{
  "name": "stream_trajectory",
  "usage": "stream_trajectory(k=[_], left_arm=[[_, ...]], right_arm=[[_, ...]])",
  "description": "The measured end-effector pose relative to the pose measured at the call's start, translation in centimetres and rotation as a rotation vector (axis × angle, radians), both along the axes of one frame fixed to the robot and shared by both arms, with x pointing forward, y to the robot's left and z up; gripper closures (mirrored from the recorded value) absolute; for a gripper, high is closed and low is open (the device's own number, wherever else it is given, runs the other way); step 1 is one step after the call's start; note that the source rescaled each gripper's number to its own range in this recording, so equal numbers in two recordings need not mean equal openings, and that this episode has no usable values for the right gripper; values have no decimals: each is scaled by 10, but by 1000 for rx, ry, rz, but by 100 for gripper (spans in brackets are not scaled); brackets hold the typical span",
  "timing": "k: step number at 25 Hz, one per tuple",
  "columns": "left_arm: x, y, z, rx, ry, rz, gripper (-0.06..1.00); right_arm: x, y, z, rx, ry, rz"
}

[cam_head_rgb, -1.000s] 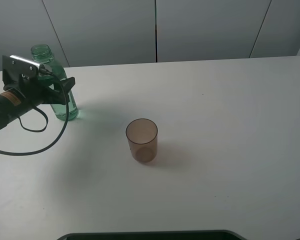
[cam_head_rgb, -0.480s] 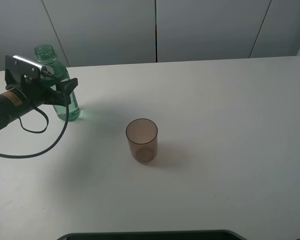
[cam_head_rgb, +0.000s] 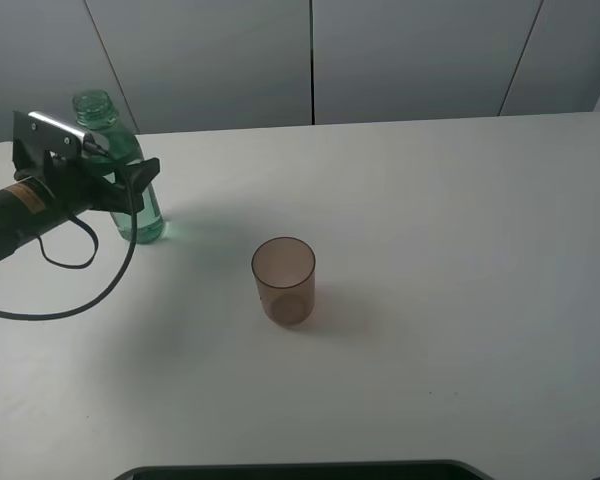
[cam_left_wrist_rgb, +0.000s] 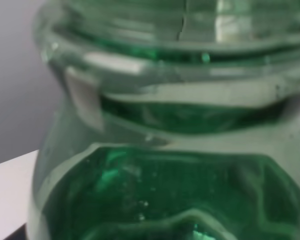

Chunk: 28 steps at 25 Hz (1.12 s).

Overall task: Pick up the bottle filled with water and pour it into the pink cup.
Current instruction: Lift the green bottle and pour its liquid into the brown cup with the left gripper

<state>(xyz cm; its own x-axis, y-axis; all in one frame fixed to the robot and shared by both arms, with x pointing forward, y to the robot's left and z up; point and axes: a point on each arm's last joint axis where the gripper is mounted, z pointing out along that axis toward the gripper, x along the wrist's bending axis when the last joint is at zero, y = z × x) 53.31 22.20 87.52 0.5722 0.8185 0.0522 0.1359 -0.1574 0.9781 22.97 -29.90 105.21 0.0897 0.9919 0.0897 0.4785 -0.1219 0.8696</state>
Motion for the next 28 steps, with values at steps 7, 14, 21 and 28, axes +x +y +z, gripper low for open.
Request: stream_trajectory(k=[7,14,21,28], left_arm=[[10,-8,5,-53,54,-64,92],[35,-26,28,-77,-5,-276,92],[56,-39,51,-78,-67,-406,92],[59,-82,66,23,-127,-552,92]], right_arm=[[0,0,0,0,0,0],[0,0,0,0,0,0],[0,0,0,0,0,0],[0,0,0,0,0,0]])
